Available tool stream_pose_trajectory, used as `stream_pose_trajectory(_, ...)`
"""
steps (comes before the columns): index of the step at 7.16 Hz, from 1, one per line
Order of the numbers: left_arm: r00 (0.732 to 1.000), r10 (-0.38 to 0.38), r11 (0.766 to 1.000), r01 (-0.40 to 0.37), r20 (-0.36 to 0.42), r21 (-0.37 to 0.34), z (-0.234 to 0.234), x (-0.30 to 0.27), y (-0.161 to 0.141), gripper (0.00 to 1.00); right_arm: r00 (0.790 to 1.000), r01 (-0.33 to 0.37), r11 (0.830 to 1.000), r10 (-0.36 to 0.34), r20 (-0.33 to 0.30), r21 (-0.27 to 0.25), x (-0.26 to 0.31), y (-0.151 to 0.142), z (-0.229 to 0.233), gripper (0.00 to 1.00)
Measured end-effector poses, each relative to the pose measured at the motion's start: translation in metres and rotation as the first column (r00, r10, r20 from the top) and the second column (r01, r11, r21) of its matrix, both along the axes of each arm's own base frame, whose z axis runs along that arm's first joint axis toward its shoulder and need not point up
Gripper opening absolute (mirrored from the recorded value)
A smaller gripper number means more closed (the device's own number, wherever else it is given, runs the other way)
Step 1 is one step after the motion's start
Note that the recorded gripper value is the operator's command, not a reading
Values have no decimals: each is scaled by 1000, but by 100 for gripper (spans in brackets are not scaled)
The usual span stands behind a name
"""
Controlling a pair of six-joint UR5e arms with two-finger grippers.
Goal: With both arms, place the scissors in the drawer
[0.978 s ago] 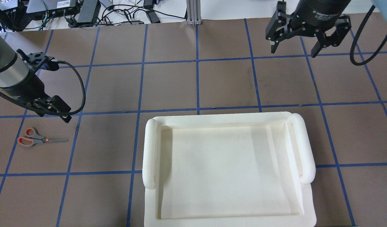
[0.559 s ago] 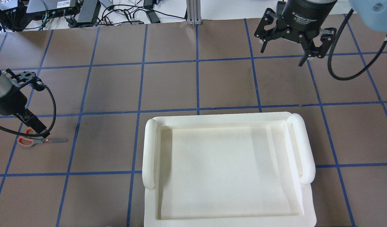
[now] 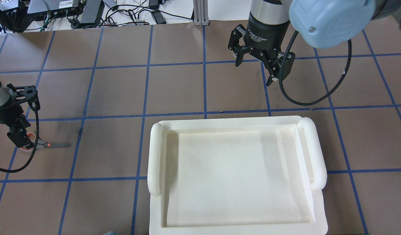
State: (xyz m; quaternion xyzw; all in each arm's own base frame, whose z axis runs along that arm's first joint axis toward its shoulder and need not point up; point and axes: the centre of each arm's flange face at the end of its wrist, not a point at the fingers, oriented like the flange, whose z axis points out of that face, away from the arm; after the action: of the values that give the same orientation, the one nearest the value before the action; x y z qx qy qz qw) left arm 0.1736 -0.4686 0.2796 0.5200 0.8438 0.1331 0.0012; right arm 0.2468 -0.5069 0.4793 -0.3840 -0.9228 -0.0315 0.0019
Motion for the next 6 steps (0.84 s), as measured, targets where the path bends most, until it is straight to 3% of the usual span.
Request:
stream_pose_trajectory(2,985,-173,984,174,15,-45,-22,5,0,100,996,91,995,-91,-16,37,22,-5,-24,100)
stream_pose_trajectory(3,980,-198,979,199,23,-50,-26,12,-1,100,992,122,991,-121,-26,51,32,-9,-38,100)
stream_pose_trajectory(4,983,-168,985,170,70,-29,-23,23,-2,100,990,140,988,-138,-35,68,39,-13,-51,100)
stream_pose_trajectory(6,988,3,1000,-2,157,-4,-26,39,-5,100,987,160,981,-154,-54,110,45,-19,-74,100)
